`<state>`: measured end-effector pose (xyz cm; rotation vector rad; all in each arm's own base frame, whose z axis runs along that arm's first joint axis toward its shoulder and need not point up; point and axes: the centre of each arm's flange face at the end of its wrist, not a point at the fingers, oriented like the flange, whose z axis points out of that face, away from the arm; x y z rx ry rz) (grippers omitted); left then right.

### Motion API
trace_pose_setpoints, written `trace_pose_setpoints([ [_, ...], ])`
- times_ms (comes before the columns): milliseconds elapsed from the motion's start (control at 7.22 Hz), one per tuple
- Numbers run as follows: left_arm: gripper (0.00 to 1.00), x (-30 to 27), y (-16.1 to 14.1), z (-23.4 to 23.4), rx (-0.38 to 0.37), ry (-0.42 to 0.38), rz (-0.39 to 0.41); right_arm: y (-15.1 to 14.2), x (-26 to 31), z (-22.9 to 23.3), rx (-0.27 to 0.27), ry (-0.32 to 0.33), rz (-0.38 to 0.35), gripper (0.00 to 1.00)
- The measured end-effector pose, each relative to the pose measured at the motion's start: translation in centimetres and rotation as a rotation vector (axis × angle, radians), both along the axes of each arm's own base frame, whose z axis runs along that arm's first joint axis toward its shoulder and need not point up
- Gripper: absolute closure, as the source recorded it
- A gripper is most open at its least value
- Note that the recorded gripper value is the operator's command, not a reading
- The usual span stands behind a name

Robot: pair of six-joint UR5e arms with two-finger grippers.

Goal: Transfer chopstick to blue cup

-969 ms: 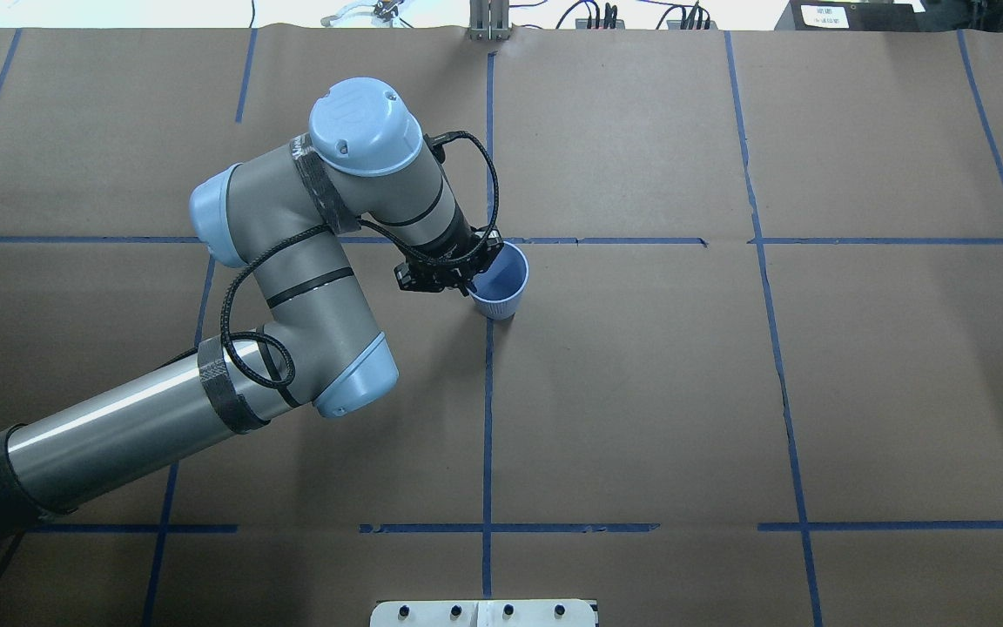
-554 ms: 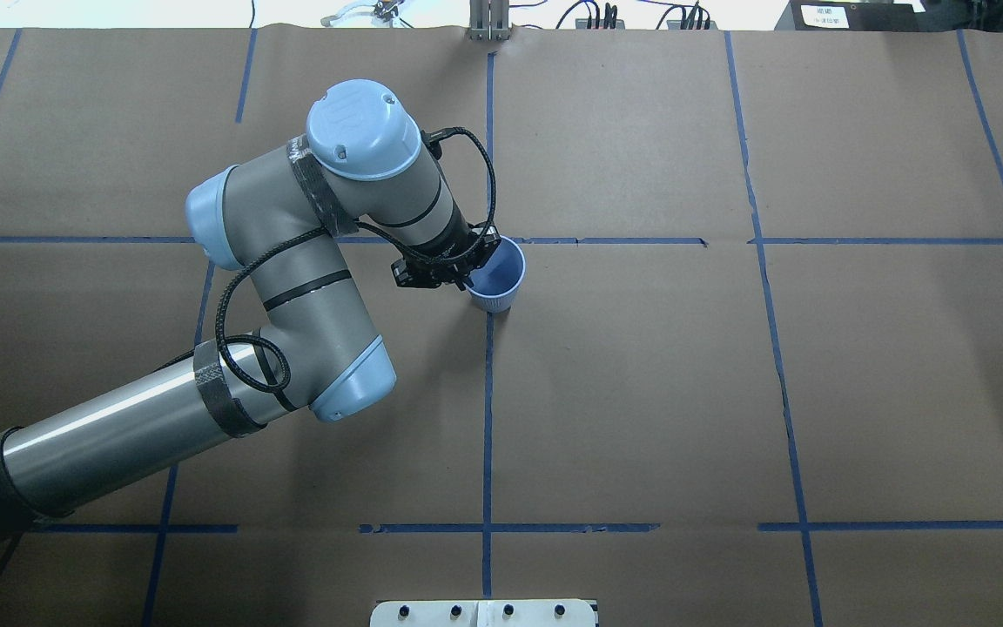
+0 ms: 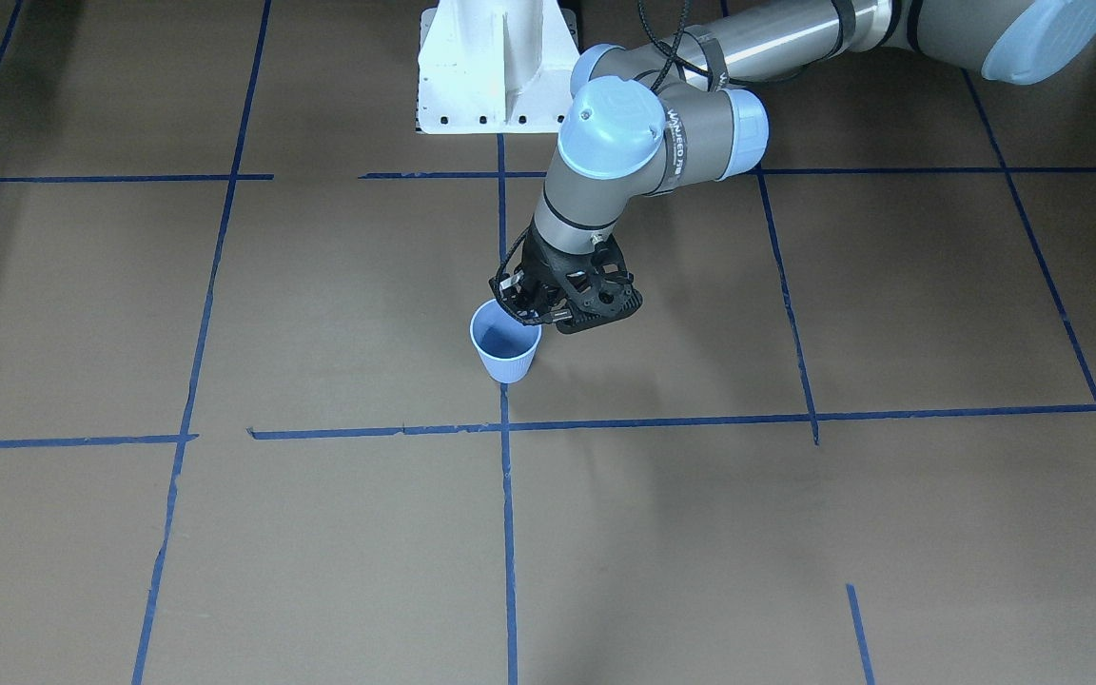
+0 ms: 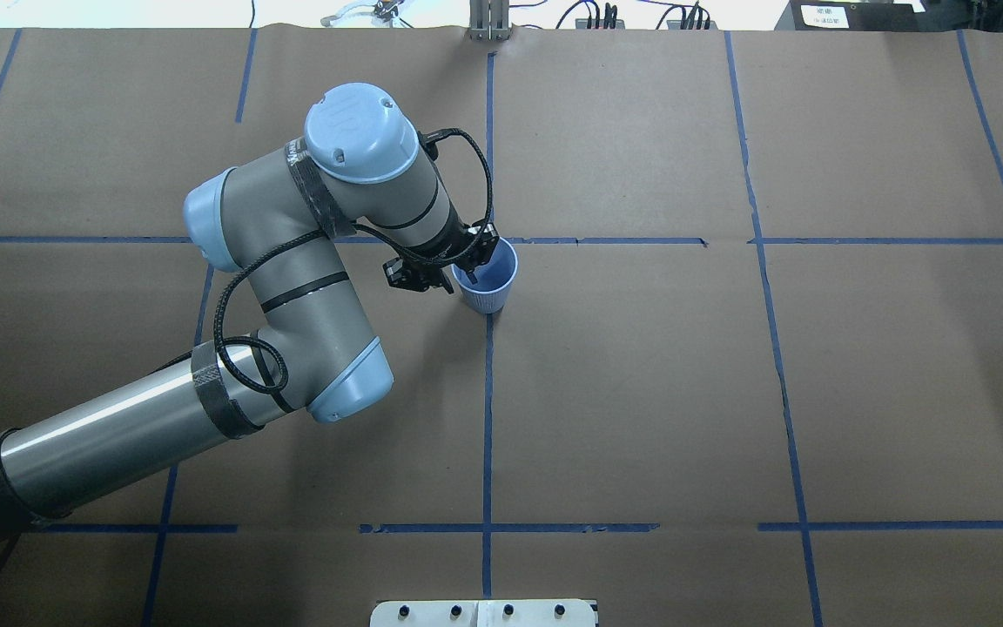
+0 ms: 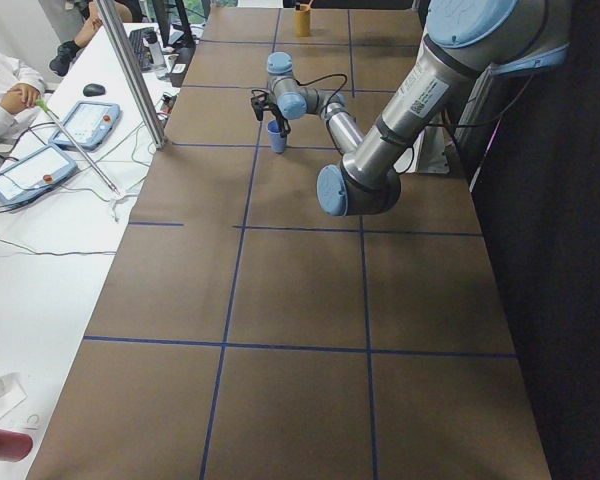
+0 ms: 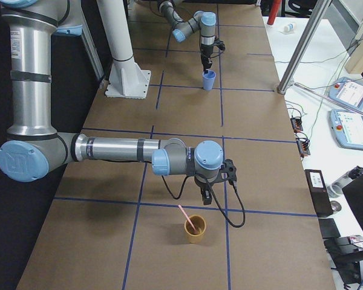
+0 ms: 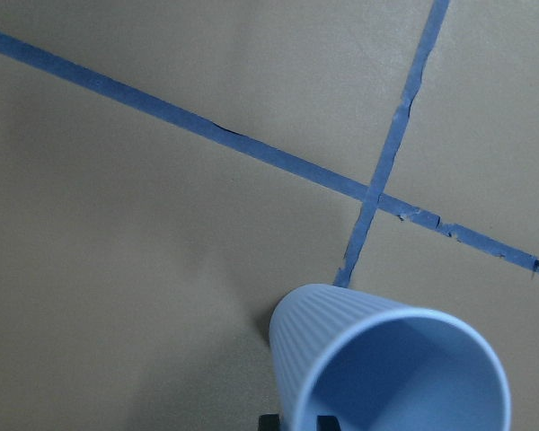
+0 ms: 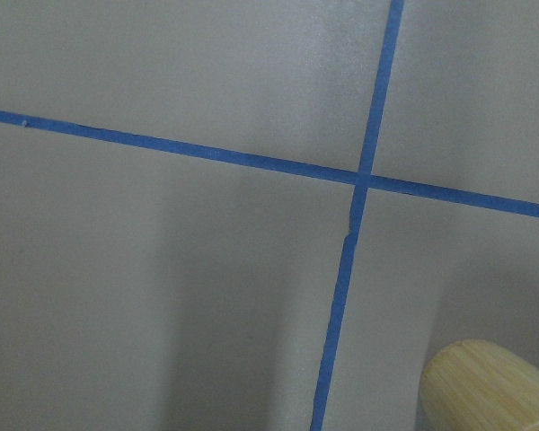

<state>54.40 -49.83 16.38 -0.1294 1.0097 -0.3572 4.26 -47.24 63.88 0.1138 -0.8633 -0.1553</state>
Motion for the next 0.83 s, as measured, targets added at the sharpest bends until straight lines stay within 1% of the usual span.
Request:
trace_pose_setpoints([
  [138, 0.0, -2.0, 0.7, -0.6, 0.017, 0.027, -0.008, -0.1, 0.0, -0.2, 0.002, -0.001, 0.001, 0.0],
  [415, 0.0, -10.4, 3.1, -1.2, 0.066, 0.096, -0.052, -0.1, 0.0, -1.7, 0.015, -0.005, 0.015, 0.0],
  [554, 0.0, -13.3, 3.8, -1.3, 0.074, 0.105, -0.071, 0.0, 0.1, -3.5, -0.012, 0.005, 0.072, 0.01],
  [692, 0.0, -14.3, 4.0, -1.1, 0.072, 0.103, -0.078, 0.4, 0.4, -4.7, -0.059, 0.034, 0.149, 0.01],
  [831, 0.0, -14.7, 4.1, -1.0, 0.071, 0.102, -0.081, 1.1, 0.9, -4.8, -0.092, 0.086, 0.206, 0.01],
])
